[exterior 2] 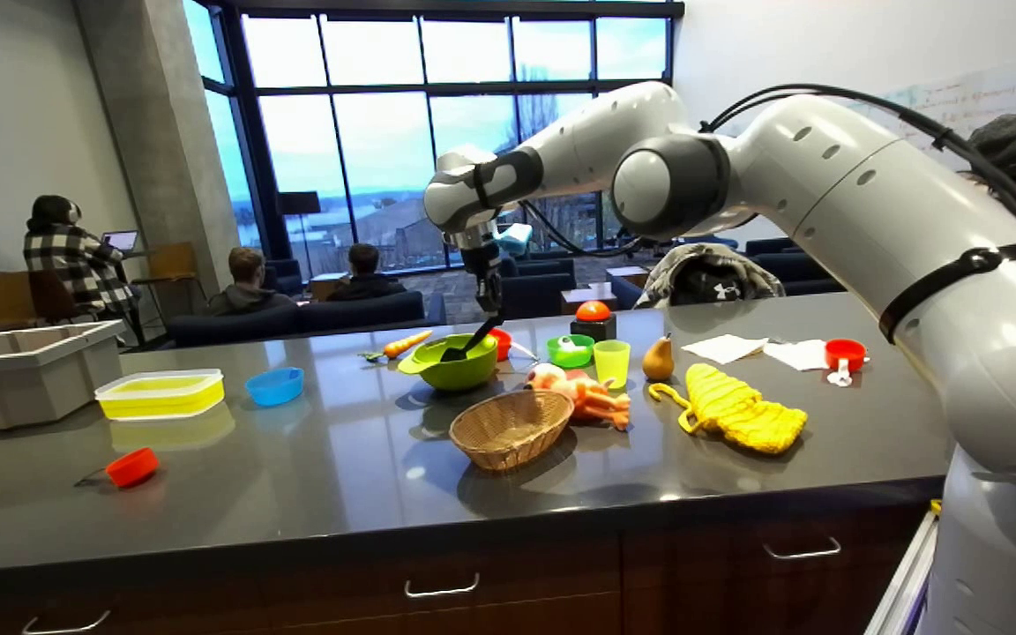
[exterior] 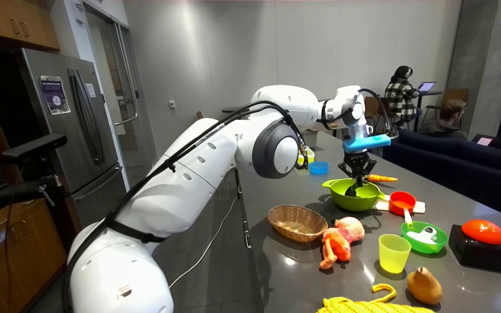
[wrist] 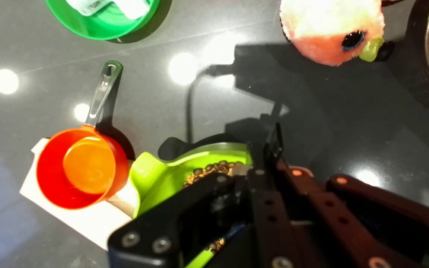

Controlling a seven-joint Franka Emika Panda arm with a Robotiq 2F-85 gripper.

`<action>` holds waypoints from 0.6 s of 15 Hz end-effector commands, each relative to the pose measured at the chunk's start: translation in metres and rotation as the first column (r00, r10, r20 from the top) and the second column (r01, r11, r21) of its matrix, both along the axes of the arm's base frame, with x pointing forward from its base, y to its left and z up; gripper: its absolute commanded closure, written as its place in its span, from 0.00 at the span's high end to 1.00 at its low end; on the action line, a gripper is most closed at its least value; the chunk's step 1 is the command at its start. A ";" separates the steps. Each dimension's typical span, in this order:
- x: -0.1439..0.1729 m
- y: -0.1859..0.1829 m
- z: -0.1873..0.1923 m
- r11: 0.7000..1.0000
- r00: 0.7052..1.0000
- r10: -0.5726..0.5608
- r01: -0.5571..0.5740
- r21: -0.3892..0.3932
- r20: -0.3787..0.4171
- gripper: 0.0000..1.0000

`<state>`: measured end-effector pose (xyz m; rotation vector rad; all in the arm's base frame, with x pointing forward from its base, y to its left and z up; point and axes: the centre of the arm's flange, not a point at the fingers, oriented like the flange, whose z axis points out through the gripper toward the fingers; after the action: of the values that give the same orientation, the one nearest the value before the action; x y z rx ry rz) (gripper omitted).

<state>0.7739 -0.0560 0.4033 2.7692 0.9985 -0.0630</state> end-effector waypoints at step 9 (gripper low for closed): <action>0.034 -0.018 0.006 1.000 0.993 0.008 -0.011 0.028 0.119 0.01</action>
<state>0.7859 -0.0717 0.4014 2.7605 0.9675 0.0402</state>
